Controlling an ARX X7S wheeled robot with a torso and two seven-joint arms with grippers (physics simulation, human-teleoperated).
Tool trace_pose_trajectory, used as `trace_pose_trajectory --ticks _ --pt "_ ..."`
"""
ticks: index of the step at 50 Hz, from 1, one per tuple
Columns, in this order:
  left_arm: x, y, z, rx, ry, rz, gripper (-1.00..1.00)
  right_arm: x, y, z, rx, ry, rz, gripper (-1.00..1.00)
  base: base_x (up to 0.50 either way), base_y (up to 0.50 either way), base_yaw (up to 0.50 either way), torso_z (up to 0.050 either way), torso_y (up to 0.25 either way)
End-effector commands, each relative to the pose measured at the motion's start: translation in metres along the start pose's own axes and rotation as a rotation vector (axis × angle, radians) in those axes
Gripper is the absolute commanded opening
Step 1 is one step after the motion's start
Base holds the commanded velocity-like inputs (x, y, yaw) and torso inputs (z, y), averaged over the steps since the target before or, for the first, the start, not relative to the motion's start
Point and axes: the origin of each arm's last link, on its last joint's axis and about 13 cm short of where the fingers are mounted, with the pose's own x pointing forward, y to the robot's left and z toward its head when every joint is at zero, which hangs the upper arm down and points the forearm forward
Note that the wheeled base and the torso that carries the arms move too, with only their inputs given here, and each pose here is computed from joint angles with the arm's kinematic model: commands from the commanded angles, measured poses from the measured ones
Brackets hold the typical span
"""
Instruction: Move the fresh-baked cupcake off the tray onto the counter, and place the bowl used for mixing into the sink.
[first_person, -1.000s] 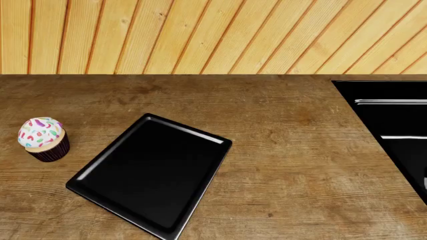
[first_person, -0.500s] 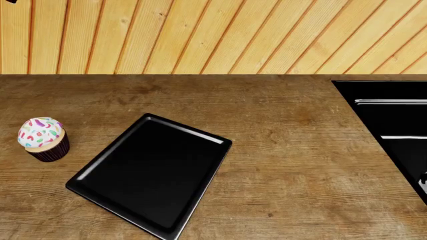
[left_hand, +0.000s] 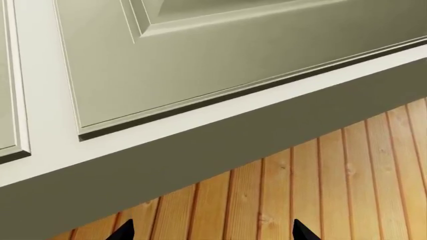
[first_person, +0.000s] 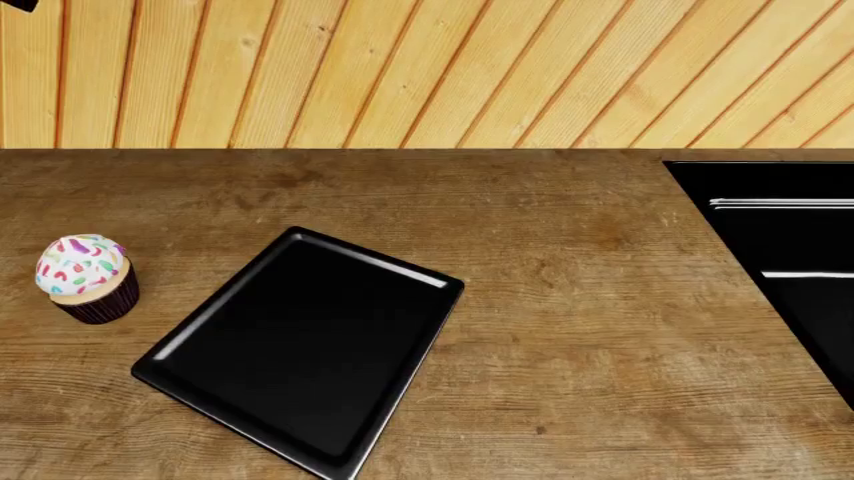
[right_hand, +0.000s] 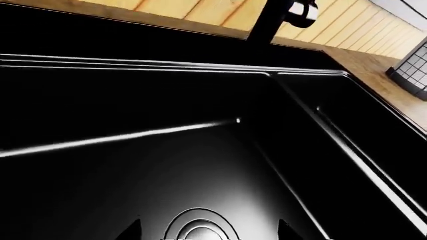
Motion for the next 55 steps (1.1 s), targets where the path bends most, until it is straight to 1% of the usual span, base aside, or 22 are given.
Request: trace_pose_trajectory --ticks 1,2,3,5,6,7,13,18,19,20,29,30,31,33,34,36,37,38,41,44,46,55 --pt "0.001 -0.001 0.000 0.000 -0.001 -0.002 1.00 -0.008 -0.008 0.016 0.124 -0.150 0.015 1.00 0.00 0.00 0.00 0.000 0.000" --pt "0.001 0.000 0.000 -0.001 -0.003 -0.001 1.00 -0.008 -0.009 0.016 0.139 -0.162 0.026 1.00 0.00 0.00 0.00 0.000 0.000" --pt "0.001 0.000 -0.001 -0.001 -0.004 0.001 1.00 -0.011 -0.010 0.017 0.112 -0.177 0.018 1.00 0.00 0.00 0.00 0.000 0.000" --pt "0.001 -0.001 -0.001 -0.001 -0.004 -0.002 1.00 -0.016 -0.011 0.020 0.108 -0.205 0.033 1.00 0.00 0.00 0.00 0.000 0.000" --pt "0.001 -0.001 -0.001 -0.003 -0.005 -0.003 1.00 -0.018 -0.012 0.024 0.139 -0.235 0.029 1.00 0.00 0.00 0.00 0.000 0.000" --pt "0.001 -0.001 -0.001 -0.003 -0.005 -0.003 1.00 -0.019 -0.012 0.024 0.118 -0.237 0.040 1.00 0.00 0.00 0.00 0.000 0.000" --pt "0.000 -0.001 -0.002 -0.005 -0.006 0.002 1.00 -0.033 -0.016 0.030 0.163 -0.338 0.048 1.00 0.00 0.00 0.00 0.000 0.000" --pt "0.000 -0.002 -0.001 -0.006 -0.009 0.005 1.00 -0.040 -0.016 0.032 0.172 -0.396 0.043 1.00 0.00 0.00 0.00 0.000 0.000" --pt "-0.001 -0.002 -0.001 -0.006 -0.009 0.006 1.00 -0.042 -0.016 0.034 0.199 -0.433 0.050 1.00 0.00 0.00 0.00 0.000 0.000" --pt "-0.001 -0.003 -0.002 -0.007 -0.008 0.006 1.00 -0.044 -0.016 0.033 0.190 -0.431 0.050 1.00 0.00 0.00 0.00 0.000 0.000" --pt "-0.002 -0.003 -0.005 -0.012 -0.003 0.010 1.00 -0.037 -0.011 0.024 0.181 -0.516 0.073 1.00 0.00 0.00 0.00 0.000 0.000" --pt "-0.003 -0.003 -0.007 -0.015 -0.002 0.011 1.00 -0.037 -0.009 0.023 0.169 -0.551 0.095 1.00 0.00 0.00 0.00 0.000 0.000" --pt "-0.003 -0.003 -0.007 -0.016 -0.002 0.013 1.00 -0.036 -0.008 0.023 0.192 -0.555 0.095 1.00 0.00 0.00 0.00 0.000 0.000" --pt "-0.005 -0.003 -0.011 -0.021 0.003 0.020 1.00 -0.035 -0.006 0.020 0.161 -0.632 0.104 1.00 0.00 0.00 0.00 0.000 0.000" --pt "-0.006 -0.003 -0.013 -0.023 0.005 0.025 1.00 -0.039 -0.004 0.023 0.145 -0.709 0.110 1.00 0.00 0.00 0.00 0.000 0.000" --pt "-0.006 -0.003 -0.015 -0.024 0.007 0.028 1.00 -0.041 -0.004 0.025 0.177 -0.743 0.119 1.00 0.00 0.00 0.00 0.000 0.000" --pt "-0.006 -0.003 -0.015 -0.026 0.007 0.029 1.00 -0.042 -0.003 0.026 0.142 -0.806 0.132 1.00 0.00 0.00 0.00 0.000 0.000" --pt "-0.007 -0.003 -0.016 -0.027 0.007 0.030 1.00 -0.045 -0.002 0.028 0.172 -0.820 0.136 1.00 0.00 0.00 0.00 0.000 0.000" --pt "-0.007 -0.003 -0.018 -0.032 0.007 0.032 1.00 -0.053 0.003 0.031 0.147 -0.888 0.158 1.00 0.00 0.00 0.00 0.000 0.000" --pt "-0.009 -0.003 -0.021 -0.037 0.009 0.034 1.00 -0.058 0.008 0.031 0.156 -0.964 0.158 1.00 0.00 0.00 0.00 0.000 0.000" --pt "-0.010 -0.003 -0.022 -0.039 0.011 0.035 1.00 -0.059 0.010 0.031 0.157 -0.964 0.171 1.00 0.00 0.00 0.00 0.000 0.000" --pt "-0.013 -0.005 -0.027 -0.053 0.013 0.045 1.00 -0.078 0.015 0.042 0.193 -1.146 0.135 1.00 0.00 0.00 0.00 0.000 0.000"
